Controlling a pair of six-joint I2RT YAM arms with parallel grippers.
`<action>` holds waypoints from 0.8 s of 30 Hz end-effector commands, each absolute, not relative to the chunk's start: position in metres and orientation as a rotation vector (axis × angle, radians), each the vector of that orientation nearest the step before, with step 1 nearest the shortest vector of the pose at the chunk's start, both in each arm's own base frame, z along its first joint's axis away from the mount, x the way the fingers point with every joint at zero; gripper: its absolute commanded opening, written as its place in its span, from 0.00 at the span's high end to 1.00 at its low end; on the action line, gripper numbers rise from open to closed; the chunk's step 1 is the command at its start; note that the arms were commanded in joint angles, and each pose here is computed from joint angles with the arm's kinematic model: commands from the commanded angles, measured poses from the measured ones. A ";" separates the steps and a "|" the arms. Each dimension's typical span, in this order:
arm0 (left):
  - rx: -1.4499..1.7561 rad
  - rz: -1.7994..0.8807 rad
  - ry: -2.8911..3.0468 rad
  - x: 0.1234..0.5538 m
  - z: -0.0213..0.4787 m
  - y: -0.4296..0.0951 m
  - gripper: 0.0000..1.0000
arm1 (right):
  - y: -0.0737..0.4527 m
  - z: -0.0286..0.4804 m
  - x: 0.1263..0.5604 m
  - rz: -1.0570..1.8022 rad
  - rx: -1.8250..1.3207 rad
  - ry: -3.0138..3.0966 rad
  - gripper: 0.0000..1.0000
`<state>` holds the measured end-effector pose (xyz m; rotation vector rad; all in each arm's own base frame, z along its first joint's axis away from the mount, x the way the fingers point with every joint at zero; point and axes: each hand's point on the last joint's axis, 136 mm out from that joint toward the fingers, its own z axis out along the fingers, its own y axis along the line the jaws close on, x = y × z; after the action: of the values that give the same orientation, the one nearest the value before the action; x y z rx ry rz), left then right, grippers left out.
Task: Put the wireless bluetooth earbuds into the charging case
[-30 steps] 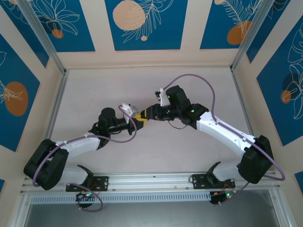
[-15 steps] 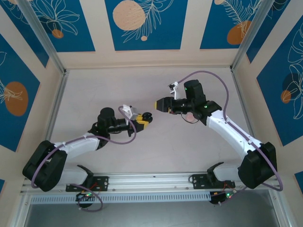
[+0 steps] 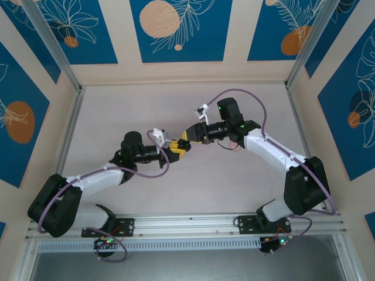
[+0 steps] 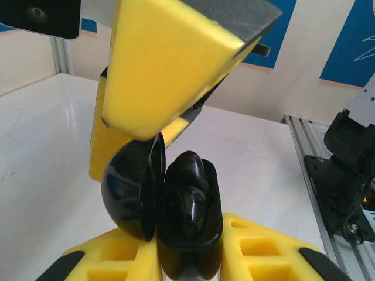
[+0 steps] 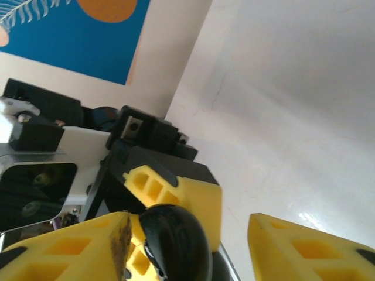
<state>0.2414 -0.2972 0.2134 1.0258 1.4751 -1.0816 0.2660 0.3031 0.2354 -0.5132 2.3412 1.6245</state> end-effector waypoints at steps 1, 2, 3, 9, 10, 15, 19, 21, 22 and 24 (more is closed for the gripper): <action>1.055 -1.082 1.410 0.237 0.233 -0.302 0.76 | 0.311 0.255 0.257 1.695 -0.621 2.258 0.50; 1.050 -1.074 1.419 0.239 0.232 -0.302 0.76 | 0.312 0.258 0.255 1.702 -0.631 2.248 0.53; 1.050 -1.068 1.425 0.240 0.231 -0.302 0.76 | 0.312 0.260 0.254 1.711 -0.639 2.237 0.54; 1.043 -1.053 1.470 0.244 0.225 -0.302 0.76 | 0.305 0.278 0.242 1.724 -0.663 2.147 0.60; 1.041 -1.053 1.473 0.245 0.225 -0.301 0.76 | 0.302 0.281 0.240 1.720 -0.658 2.133 0.60; 1.023 -1.071 1.504 0.248 0.222 -0.303 0.75 | 0.281 0.272 0.246 1.591 -0.517 2.188 0.61; 0.969 -1.114 1.609 0.256 0.210 -0.306 0.76 | 0.248 0.244 0.265 1.431 -0.276 2.310 0.60; 0.925 -1.123 1.686 0.262 0.202 -0.307 0.76 | 0.231 0.226 0.273 1.350 -0.143 2.385 0.61; 0.908 -1.132 1.727 0.264 0.198 -0.308 0.76 | 0.223 0.219 0.277 1.316 -0.088 2.407 0.61; 0.853 -1.129 1.821 0.272 0.187 -0.310 0.77 | 0.210 0.209 0.281 1.289 0.003 2.430 0.61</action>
<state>0.2641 -0.3041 0.1942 0.9268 1.7030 -1.1104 0.2806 0.2322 0.2386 -0.1884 2.3098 1.3886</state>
